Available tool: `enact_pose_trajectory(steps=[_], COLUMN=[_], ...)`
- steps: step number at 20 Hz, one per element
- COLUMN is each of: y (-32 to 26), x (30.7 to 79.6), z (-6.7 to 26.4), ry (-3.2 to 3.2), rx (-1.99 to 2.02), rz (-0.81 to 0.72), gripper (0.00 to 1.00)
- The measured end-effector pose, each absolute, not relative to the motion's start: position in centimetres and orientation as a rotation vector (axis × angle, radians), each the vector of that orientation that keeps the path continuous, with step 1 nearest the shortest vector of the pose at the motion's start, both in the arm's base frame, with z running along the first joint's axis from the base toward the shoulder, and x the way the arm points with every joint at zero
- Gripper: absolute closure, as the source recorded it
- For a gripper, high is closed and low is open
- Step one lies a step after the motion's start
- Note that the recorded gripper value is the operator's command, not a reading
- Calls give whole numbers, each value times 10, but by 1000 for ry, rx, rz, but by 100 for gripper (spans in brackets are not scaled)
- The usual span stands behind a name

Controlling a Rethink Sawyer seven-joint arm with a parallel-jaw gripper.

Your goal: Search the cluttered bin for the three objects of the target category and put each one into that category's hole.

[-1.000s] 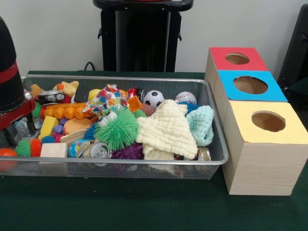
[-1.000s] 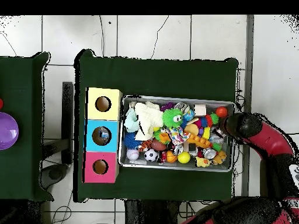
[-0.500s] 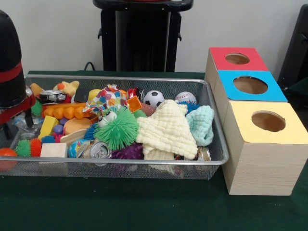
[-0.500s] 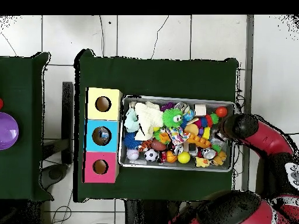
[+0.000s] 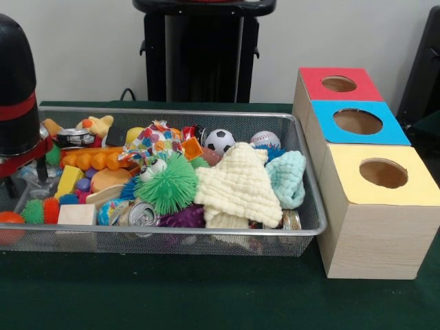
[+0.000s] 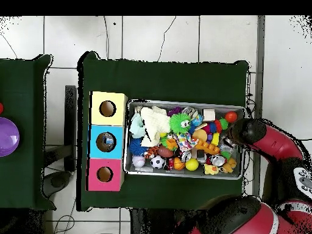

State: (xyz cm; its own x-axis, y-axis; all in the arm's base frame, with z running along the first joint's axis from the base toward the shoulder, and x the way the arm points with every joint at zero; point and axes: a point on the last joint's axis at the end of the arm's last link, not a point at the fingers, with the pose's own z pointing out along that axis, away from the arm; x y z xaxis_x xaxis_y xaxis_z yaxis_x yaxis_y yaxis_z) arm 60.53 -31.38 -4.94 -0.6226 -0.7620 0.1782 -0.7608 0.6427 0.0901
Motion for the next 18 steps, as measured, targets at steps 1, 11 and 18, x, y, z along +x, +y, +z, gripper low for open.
enact_pose_trajectory(steps=[1,11,18], y=[-314,-318,-315], x=[606,607,605], z=[-51,-51,-54], ry=[-2670,-2719,-2718], rx=[1240,1181,1132], rz=[-14,-51,-145], gripper=[0,0,0])
